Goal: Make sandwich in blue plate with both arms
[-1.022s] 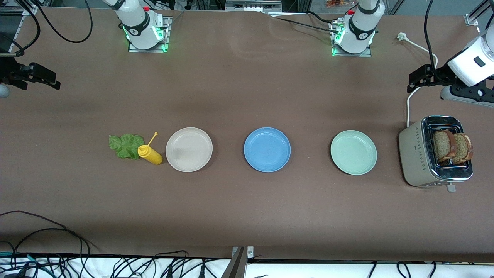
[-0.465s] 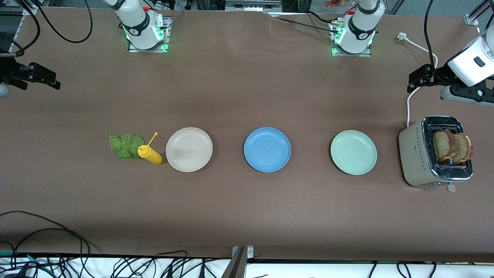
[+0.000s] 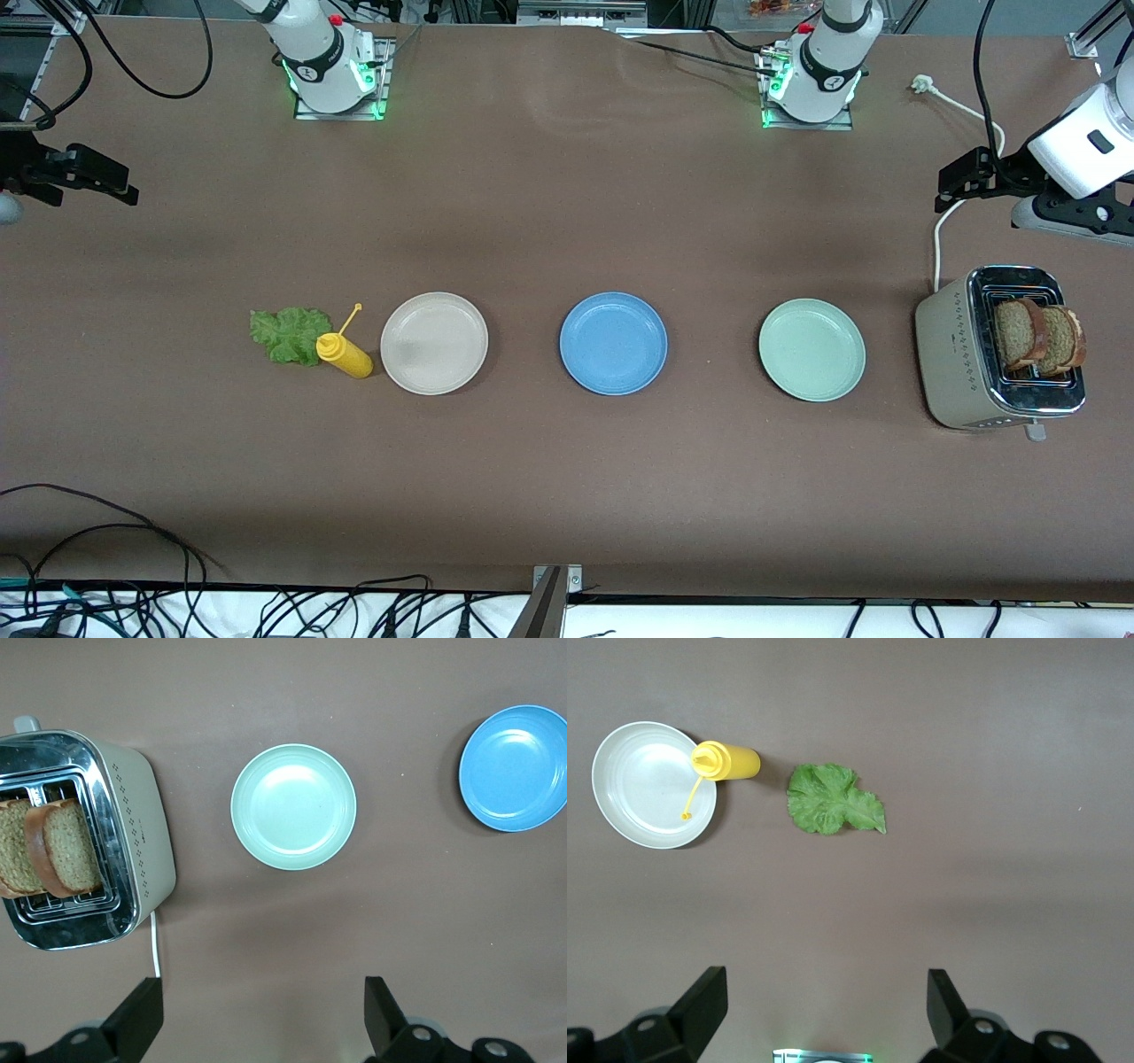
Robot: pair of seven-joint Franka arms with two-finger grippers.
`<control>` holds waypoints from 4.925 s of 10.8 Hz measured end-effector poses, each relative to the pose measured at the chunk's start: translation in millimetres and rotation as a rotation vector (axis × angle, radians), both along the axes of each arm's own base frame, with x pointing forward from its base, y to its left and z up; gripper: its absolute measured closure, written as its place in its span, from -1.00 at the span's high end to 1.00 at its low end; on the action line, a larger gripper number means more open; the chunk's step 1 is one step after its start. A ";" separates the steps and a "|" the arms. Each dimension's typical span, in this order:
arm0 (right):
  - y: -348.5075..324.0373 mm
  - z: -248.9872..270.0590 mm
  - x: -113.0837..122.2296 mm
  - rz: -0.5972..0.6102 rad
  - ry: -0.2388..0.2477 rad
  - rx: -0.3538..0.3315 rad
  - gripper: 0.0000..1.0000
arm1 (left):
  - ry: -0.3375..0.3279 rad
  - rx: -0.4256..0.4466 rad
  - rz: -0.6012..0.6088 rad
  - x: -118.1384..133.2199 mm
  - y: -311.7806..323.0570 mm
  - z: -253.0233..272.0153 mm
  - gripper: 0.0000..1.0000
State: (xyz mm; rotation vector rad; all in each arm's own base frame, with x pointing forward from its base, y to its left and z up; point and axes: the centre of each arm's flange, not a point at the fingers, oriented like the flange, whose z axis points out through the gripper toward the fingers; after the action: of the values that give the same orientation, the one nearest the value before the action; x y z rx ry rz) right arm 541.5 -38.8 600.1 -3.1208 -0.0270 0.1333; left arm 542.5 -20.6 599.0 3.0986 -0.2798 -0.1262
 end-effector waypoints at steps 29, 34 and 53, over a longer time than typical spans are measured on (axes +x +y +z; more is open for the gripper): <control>-18.8 6.8 -5.6 0.014 0.032 0.007 1.00 | -0.011 0.031 0.089 49.5 86.7 -32.4 1.00; -18.7 6.4 -5.2 0.014 0.033 0.007 1.00 | -0.045 0.043 0.020 103.4 157.4 -127.0 1.00; -18.6 6.3 -5.6 0.033 0.037 0.009 1.00 | 0.128 0.015 0.093 81.9 217.7 -176.7 -0.81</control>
State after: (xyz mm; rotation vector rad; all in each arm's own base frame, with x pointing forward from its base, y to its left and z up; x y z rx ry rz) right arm 535.9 -57.4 606.4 -3.1085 -0.0786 0.1914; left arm 624.5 197.2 422.3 3.0941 -0.1319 -0.3243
